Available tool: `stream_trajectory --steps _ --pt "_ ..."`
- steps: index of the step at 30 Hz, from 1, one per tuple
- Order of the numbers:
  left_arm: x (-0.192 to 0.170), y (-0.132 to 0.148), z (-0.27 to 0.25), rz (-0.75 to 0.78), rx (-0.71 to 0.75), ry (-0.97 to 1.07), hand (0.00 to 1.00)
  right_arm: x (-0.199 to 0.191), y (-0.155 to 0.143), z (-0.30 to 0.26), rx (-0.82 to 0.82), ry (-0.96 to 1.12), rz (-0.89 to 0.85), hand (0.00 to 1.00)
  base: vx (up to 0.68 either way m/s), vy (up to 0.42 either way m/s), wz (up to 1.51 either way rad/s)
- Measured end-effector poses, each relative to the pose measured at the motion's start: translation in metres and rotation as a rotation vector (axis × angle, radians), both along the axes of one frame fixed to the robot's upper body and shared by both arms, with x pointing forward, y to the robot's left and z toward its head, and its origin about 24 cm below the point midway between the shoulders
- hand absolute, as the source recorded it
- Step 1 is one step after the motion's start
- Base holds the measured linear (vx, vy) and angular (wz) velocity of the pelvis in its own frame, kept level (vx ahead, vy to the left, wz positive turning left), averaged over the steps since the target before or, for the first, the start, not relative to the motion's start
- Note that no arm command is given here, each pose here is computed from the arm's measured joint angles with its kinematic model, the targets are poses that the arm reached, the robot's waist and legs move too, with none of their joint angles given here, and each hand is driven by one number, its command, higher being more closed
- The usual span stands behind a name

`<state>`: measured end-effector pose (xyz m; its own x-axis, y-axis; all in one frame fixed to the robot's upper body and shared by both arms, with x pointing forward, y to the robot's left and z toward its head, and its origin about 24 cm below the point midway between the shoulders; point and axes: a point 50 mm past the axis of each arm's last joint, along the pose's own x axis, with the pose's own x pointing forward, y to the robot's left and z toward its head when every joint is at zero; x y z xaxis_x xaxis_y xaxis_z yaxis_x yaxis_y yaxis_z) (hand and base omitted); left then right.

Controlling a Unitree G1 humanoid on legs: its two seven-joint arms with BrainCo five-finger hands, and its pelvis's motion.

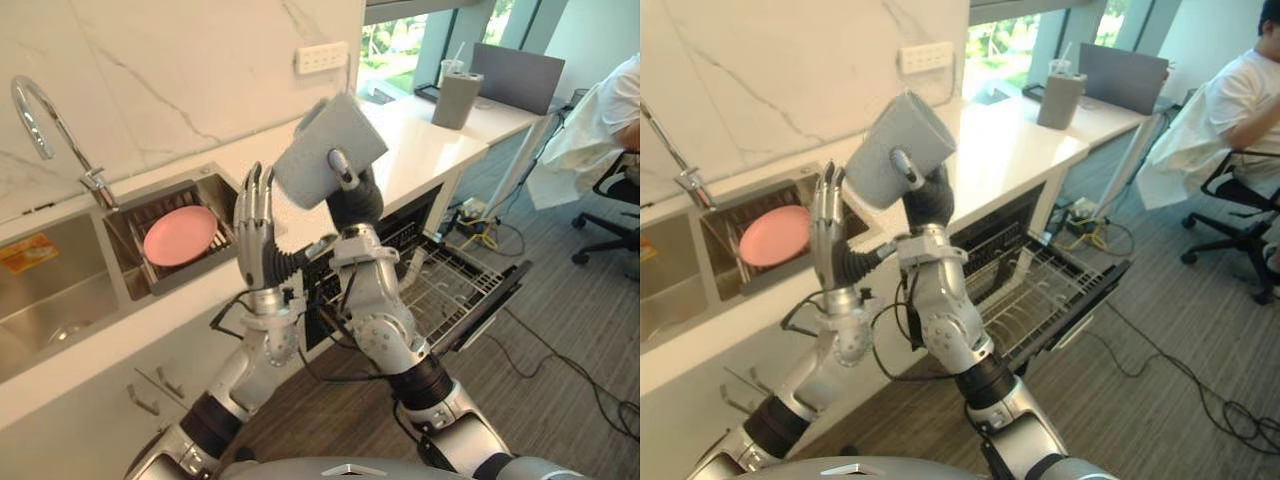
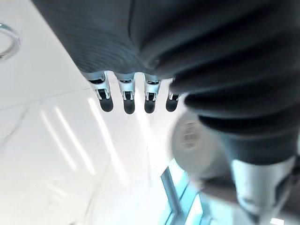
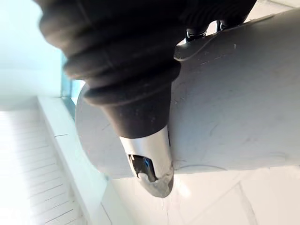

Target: Walk over to the sink, pick up the cup, carry it to the dishwasher, place the cup inside the dishwasher, then close the dishwasher door

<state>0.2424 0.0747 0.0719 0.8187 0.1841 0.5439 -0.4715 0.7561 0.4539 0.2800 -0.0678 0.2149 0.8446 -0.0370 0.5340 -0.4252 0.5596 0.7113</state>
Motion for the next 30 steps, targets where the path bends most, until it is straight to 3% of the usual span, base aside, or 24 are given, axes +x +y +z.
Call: stream_trajectory --steps 3,8,12,14,18,20,25,30 --pt "-0.010 0.016 -0.041 0.004 -0.110 0.239 0.00 -0.012 -0.048 0.034 0.099 -0.183 -0.236 1.00 0.00 0.000 0.00" --pt "-0.016 0.006 -0.027 -0.203 -0.295 0.214 0.00 -0.018 -0.124 0.008 -0.036 -0.133 -0.574 1.00 0.00 0.000 0.00" --pt "-0.023 0.000 -0.014 -0.335 -0.433 0.208 0.00 -0.025 -0.168 -0.025 -0.145 0.001 -0.694 1.00 0.00 0.000 0.00" --pt "-0.026 0.001 -0.022 -0.435 -0.555 0.307 0.00 -0.031 -0.189 -0.043 -0.185 0.078 -0.739 1.00 0.00 0.000 0.00" --pt "-0.043 -0.009 -0.045 -0.677 -0.796 0.542 0.00 -0.031 -0.207 -0.076 -0.301 0.236 -0.759 1.00 0.00 0.000 0.02" --pt "-0.048 -0.012 -0.054 -0.719 -0.852 0.634 0.00 -0.028 -0.212 -0.089 -0.397 0.314 -0.772 1.00 0.00 0.000 0.02" --pt "-0.066 0.000 -0.120 -0.601 -0.846 0.960 0.00 -0.018 -0.219 -0.121 -0.627 0.475 -0.728 1.00 0.00 0.000 0.04" --pt "-0.109 0.053 -0.185 -0.278 -0.797 1.267 0.00 -0.013 -0.218 -0.166 -0.793 0.697 -0.568 1.00 0.02 -0.009 0.21"
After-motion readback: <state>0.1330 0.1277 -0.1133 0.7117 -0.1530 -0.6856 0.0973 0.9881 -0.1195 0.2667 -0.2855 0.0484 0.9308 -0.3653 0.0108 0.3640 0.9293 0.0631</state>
